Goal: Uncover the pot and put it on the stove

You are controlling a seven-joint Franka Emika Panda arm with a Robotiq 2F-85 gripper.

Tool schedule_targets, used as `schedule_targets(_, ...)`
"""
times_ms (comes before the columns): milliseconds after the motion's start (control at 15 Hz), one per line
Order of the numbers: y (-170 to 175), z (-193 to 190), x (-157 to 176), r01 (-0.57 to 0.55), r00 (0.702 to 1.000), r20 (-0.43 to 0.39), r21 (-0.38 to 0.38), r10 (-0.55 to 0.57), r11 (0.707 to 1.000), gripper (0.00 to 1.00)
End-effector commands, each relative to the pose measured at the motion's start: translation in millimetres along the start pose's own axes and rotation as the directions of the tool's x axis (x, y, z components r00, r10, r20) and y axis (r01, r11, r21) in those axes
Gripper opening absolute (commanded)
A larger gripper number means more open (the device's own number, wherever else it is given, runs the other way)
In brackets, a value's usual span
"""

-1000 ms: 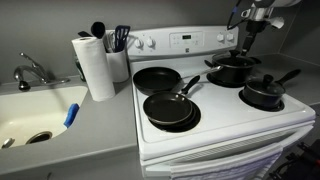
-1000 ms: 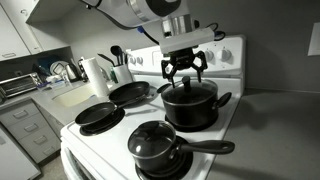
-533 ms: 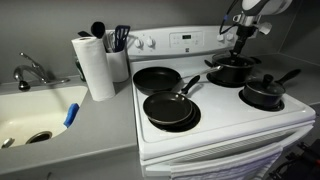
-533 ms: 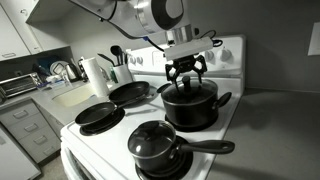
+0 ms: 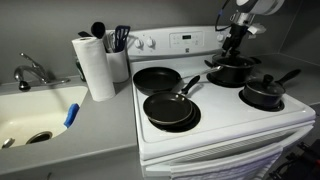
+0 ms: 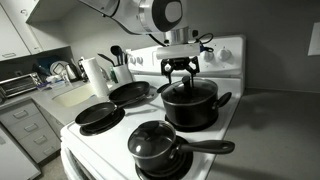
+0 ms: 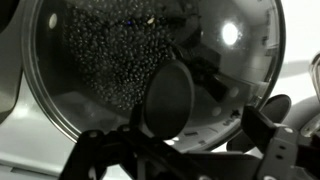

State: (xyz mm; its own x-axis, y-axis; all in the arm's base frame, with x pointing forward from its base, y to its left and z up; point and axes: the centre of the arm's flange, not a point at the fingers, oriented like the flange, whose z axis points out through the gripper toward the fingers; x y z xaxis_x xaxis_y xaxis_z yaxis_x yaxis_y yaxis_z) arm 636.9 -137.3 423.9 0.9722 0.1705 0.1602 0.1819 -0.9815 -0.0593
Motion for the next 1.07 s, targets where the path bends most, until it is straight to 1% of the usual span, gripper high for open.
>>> schedule_targets(0, 3, -7, -3, -0.133, 0.991, 0.002, -0.004, 0.133, 0.991, 1.00)
schedule_targets(200, 9, -12, -9, -0.207, 0.978, -0.002, -0.064, 0.208, 0.976, 1.00)
schedule_targets(400, 16, -12, -12, -0.202, 0.979, 0.017, -0.100, 0.205, 0.974, 1.00)
schedule_targets(533, 17, -10, -12, -0.159, 0.986, 0.032, -0.073, 0.162, 0.984, 1.00)
schedule_targets(667, 17, -6, -12, -0.088, 0.996, 0.032, -0.006, 0.088, 0.996, 1.00)
schedule_targets(733, 17, -5, -11, -0.068, 0.997, 0.037, 0.013, 0.068, 0.998, 1.00)
schedule_targets(867, 17, -2, -14, -0.013, 0.998, 0.056, 0.036, 0.011, 0.999, 1.00)
schedule_targets(1000, 18, -1, -18, 0.058, 0.992, 0.113, 0.027, -0.060, 0.998, 1.00)
